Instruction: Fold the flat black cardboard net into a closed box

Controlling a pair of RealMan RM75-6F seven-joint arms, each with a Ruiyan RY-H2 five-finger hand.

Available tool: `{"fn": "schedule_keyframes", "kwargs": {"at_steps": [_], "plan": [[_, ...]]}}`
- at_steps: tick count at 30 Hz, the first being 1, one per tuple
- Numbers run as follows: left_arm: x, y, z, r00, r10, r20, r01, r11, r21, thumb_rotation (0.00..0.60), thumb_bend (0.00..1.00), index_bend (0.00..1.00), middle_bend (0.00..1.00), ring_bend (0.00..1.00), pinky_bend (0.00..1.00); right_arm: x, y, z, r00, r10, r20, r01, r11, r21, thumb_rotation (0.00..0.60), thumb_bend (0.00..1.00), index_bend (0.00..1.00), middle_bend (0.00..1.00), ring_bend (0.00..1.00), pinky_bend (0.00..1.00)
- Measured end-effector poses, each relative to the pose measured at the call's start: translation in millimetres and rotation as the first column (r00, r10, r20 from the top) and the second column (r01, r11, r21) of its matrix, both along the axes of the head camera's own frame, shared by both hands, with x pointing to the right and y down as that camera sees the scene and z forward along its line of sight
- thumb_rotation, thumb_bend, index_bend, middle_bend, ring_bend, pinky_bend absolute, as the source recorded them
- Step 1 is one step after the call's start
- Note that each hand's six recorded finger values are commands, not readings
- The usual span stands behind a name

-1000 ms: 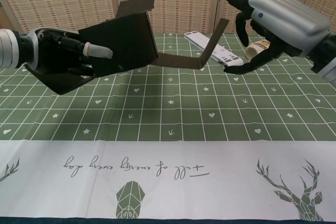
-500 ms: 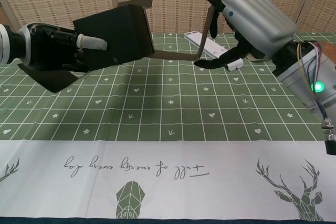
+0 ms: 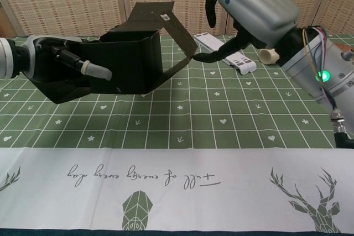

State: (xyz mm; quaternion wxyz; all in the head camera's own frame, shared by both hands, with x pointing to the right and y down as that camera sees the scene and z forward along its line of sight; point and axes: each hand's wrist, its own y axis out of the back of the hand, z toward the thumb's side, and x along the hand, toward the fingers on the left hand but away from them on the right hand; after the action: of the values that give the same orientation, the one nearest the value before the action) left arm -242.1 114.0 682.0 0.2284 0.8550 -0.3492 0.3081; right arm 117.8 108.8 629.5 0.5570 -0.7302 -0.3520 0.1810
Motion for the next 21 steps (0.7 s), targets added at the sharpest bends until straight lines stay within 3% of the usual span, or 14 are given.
{"fn": "schedule_keyframes", "kwargs": {"at_steps": [13,21], "plan": [[10,14,14,0.996,0.075,0.044,-0.079,0.993,0.091,0.6,0.09,0.18,0.22,0.62,0.93,-31,7,11,0.988,-0.118,-0.094,0.12,0.993,0.006,0.6,0.15,0.0,0.0,0.6,0.92],[13,31,31,0.986,0.133,0.103,-0.147,0.979,0.14,0.6,0.09,0.18,0.22,0.62,0.93,-42,19,32,0.974,-0.168,-0.151,0.167,0.986,-0.021,0.6,0.16,0.0,0.0,0.6,0.92]]}}
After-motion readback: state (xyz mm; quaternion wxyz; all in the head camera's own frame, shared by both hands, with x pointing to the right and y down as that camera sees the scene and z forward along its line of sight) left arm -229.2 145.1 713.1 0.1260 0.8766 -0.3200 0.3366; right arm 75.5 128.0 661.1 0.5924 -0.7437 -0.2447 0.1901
